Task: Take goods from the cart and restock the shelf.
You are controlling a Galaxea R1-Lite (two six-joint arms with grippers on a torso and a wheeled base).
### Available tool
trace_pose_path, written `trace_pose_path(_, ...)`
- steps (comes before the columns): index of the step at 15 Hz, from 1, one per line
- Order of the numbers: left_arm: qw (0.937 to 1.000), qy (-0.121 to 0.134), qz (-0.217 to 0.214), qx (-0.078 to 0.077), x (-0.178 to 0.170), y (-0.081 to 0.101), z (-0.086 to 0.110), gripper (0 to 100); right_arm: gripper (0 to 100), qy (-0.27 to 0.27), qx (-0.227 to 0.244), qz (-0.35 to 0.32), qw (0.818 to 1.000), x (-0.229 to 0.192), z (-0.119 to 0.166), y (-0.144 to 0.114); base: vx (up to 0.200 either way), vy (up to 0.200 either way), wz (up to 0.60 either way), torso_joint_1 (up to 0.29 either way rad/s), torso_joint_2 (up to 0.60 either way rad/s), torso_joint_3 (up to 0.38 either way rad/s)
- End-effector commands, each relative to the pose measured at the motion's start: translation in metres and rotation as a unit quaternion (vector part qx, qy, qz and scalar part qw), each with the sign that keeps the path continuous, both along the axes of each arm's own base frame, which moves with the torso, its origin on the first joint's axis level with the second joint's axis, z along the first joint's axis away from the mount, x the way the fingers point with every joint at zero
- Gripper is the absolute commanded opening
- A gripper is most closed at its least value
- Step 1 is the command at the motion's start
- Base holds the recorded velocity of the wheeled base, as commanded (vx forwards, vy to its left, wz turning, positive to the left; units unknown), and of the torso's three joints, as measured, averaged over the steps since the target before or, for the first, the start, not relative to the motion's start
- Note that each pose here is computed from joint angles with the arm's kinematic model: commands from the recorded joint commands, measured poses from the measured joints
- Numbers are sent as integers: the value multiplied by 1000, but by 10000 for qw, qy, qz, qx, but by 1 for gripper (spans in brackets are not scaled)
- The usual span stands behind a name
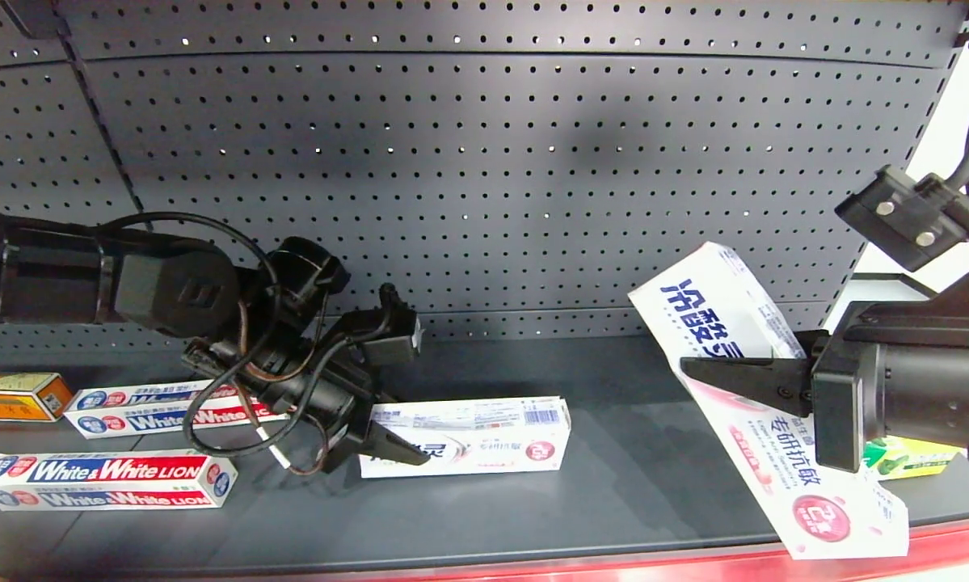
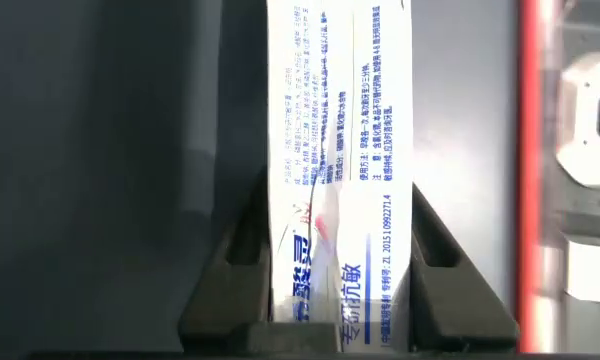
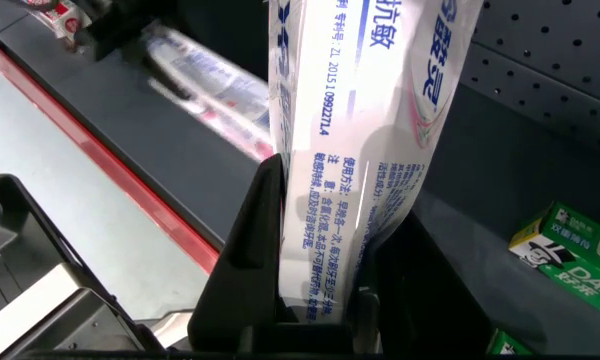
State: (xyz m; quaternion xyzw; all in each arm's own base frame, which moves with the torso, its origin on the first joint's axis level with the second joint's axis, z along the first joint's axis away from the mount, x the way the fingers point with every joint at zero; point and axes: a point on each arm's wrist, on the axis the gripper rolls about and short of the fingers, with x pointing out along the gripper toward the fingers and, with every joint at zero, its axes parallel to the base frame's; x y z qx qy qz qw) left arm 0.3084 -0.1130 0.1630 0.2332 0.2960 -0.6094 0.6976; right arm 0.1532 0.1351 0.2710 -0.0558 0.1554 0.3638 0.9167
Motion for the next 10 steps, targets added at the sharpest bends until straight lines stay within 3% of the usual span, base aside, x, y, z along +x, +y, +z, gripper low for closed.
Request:
trace_pose_path(1,10000,-45,-79,-7,-23,2,9,0,0,3,-4,5,10000,0,0,0,0,0,0,0,0,0)
trace_pose_path(10,9994,129,-316,76,-50,-3,4,0,0,15,-14,-33,10000,1,-1,-1,0,0,0,0,0,0)
